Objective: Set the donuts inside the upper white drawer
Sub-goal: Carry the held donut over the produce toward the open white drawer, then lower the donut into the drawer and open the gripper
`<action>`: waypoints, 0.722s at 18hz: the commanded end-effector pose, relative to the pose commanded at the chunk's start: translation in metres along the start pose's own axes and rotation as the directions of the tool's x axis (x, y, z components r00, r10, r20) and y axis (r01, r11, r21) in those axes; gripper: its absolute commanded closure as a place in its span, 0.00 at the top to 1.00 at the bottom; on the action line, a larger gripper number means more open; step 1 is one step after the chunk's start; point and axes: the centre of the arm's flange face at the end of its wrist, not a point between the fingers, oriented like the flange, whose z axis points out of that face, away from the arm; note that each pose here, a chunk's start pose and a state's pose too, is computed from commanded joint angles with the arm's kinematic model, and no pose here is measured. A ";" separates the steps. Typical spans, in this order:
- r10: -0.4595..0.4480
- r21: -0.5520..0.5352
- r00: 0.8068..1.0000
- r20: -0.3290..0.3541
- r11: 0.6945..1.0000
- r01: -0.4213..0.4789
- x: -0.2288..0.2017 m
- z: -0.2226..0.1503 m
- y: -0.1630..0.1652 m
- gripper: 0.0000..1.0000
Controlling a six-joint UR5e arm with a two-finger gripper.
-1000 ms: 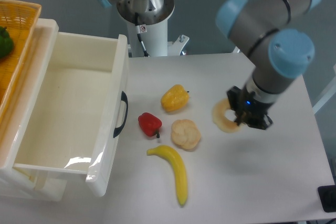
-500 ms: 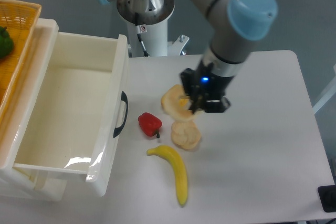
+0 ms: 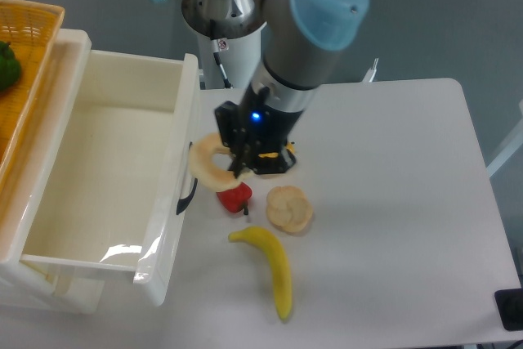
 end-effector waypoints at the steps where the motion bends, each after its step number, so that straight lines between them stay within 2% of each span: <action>1: -0.004 -0.002 1.000 -0.004 1.000 0.004 0.006 0.003 -0.005 0.00; 4: 0.000 -0.015 1.000 -0.024 1.000 0.000 0.034 0.017 -0.027 0.00; 8: 0.047 -0.031 0.997 -0.055 0.998 -0.049 0.067 0.037 -0.046 0.01; 10: 0.074 -0.032 0.995 -0.063 0.997 -0.076 0.079 0.047 -0.053 0.11; 12: 0.090 -0.033 0.994 -0.068 0.995 -0.092 0.087 0.054 -0.057 0.28; 13: 0.089 -0.035 0.993 -0.074 0.995 -0.091 0.087 0.057 -0.056 0.48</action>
